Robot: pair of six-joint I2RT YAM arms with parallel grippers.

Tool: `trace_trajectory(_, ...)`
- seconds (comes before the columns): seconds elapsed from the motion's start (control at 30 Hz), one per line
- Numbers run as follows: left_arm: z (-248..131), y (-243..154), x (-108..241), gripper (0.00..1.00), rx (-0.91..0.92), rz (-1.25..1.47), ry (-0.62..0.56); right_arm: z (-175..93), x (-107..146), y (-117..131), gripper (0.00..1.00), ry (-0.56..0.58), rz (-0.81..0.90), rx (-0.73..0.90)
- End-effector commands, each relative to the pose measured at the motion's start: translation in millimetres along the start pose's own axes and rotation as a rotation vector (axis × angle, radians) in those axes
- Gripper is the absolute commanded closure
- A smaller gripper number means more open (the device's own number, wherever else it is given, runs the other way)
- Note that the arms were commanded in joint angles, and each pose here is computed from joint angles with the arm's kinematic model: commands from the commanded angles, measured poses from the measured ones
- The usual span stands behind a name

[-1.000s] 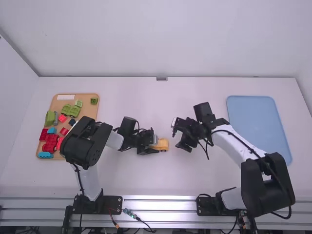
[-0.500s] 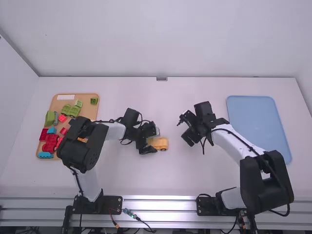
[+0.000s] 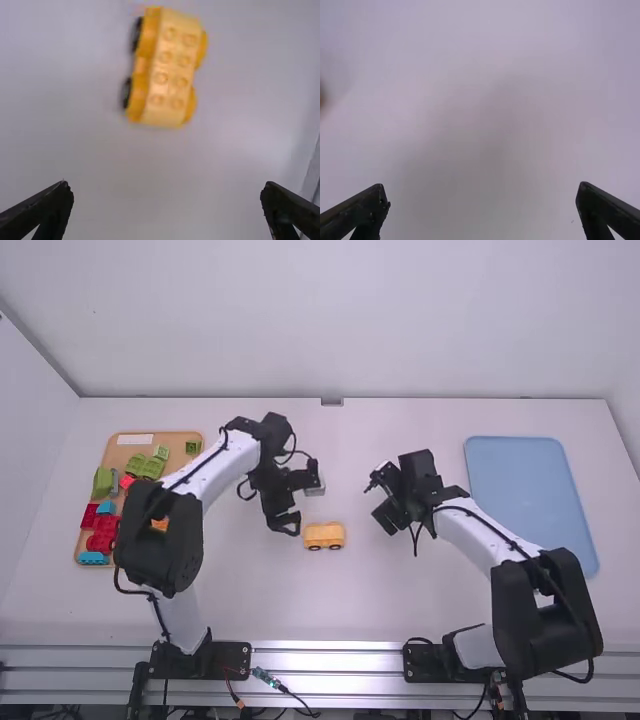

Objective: Assemble lego blocks to make yellow taxi

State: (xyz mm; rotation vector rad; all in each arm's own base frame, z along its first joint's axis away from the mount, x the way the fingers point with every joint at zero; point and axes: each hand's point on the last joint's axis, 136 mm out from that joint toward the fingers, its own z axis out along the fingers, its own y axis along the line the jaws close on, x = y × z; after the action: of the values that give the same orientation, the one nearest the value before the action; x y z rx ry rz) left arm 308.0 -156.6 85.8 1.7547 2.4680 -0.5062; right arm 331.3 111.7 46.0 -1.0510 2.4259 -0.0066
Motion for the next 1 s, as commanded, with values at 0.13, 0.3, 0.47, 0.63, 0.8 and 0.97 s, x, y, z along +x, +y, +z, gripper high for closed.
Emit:
trace_trajectory(0.13,-41.4,43.5,10.8,0.01,-0.281,-0.141,0.128,3.2,-3.6,-2.0,0.01,-0.02,0.008,0.012)
trace_trajectory(0.3,-53.7,70.2,17.5,0.01,-0.432,-0.177,0.175,3.1,-5.4,-4.6,0.01,-0.029,0.011,0.019)
trace_trajectory(0.47,-81.0,105.4,29.0,0.01,-0.693,-0.633,0.1,3.1,-5.9,-3.9,0.01,-0.03,0.009,0.018)
trace_trajectory(0.63,-121.1,127.3,79.0,0.01,-0.962,-1.324,-0.066,3.1,-6.5,-3.7,0.01,-0.032,0.008,0.019)
trace_trajectory(0.8,-124.3,120.5,142.1,0.01,-0.912,-1.899,-0.164,3.1,-4.4,-4.0,0.01,-0.025,0.011,0.017)
trace_trajectory(0.97,-117.5,101.7,191.5,0.01,-0.678,-2.365,-0.188,3.1,-5.5,-4.2,0.01,-0.029,0.01,0.018)
